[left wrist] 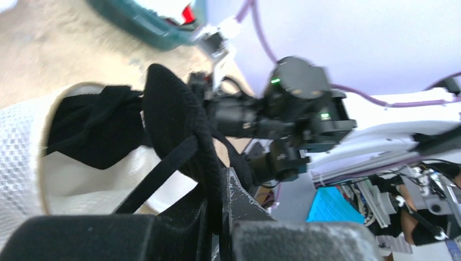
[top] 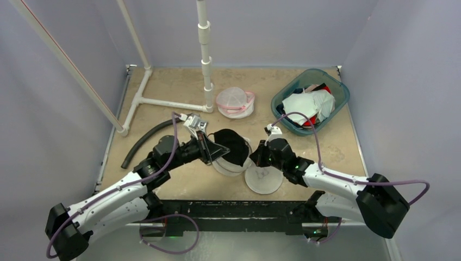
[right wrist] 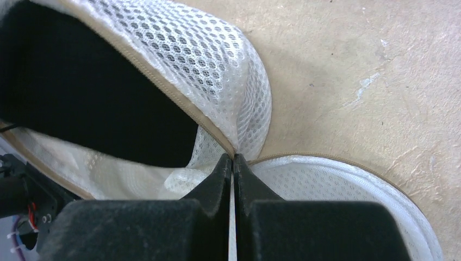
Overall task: Unzip the laundry bag and remove the bra
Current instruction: Pick up the bra from the laundry bag.
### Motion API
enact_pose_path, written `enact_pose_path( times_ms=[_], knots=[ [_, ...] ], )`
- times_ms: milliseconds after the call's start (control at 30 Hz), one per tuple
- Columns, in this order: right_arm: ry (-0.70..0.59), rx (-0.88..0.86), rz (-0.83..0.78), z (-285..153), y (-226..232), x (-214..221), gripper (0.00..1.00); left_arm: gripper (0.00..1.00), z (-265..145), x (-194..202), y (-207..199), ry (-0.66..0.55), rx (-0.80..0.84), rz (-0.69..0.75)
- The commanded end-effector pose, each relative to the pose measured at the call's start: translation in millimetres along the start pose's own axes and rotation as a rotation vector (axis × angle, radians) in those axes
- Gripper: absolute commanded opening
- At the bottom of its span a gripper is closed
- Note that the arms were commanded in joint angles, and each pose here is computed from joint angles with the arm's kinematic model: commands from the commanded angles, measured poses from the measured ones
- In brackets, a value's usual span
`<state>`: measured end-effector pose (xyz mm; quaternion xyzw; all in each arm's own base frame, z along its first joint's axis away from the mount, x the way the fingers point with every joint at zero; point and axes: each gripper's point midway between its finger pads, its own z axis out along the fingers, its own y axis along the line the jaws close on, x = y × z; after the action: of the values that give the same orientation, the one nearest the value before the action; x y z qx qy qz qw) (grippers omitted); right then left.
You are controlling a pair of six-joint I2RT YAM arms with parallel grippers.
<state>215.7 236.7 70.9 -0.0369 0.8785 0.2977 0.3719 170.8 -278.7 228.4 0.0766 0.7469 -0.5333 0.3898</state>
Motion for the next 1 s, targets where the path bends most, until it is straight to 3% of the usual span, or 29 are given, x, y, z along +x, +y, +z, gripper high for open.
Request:
enact_pose_path(
  times_ms=[0, 400, 600, 733, 767, 833, 967],
  knots=[
    [-0.059, 0.016, 0.040, 2.8, 0.7, -14.6, 0.00, 0.00, -14.7, -41.2, -66.2, -0.067, 0.190, 0.114],
    [-0.066, -0.003, 0.035, 1.3, 6.5, -19.2, 0.00, 0.00, -32.9, -110.5, -140.7, -0.184, 0.285, 0.276],
    [-0.074, -0.012, 0.038, -3.6, 8.5, -21.8, 0.00, 0.00, -38.9, -125.9, -161.6, -0.216, 0.328, 0.304],
    [-0.114, -0.057, 0.027, -19.5, 20.8, -36.3, 0.44, 0.00, -45.5, -135.1, -165.6, -0.215, 0.288, 0.389],
    [-0.126, -0.068, 0.015, -25.1, 25.0, -42.3, 0.51, 0.00, -48.4, -137.6, -166.7, -0.213, 0.276, 0.419],
    [-0.150, -0.078, -0.016, -37.2, 32.5, -55.9, 0.60, 0.00, -55.5, -144.6, -174.8, -0.215, 0.274, 0.495],
    [-0.205, -0.063, -0.081, -66.7, 43.1, -86.5, 0.67, 0.00, -68.9, -162.2, -179.5, -0.182, 0.191, 0.706]
  ],
)
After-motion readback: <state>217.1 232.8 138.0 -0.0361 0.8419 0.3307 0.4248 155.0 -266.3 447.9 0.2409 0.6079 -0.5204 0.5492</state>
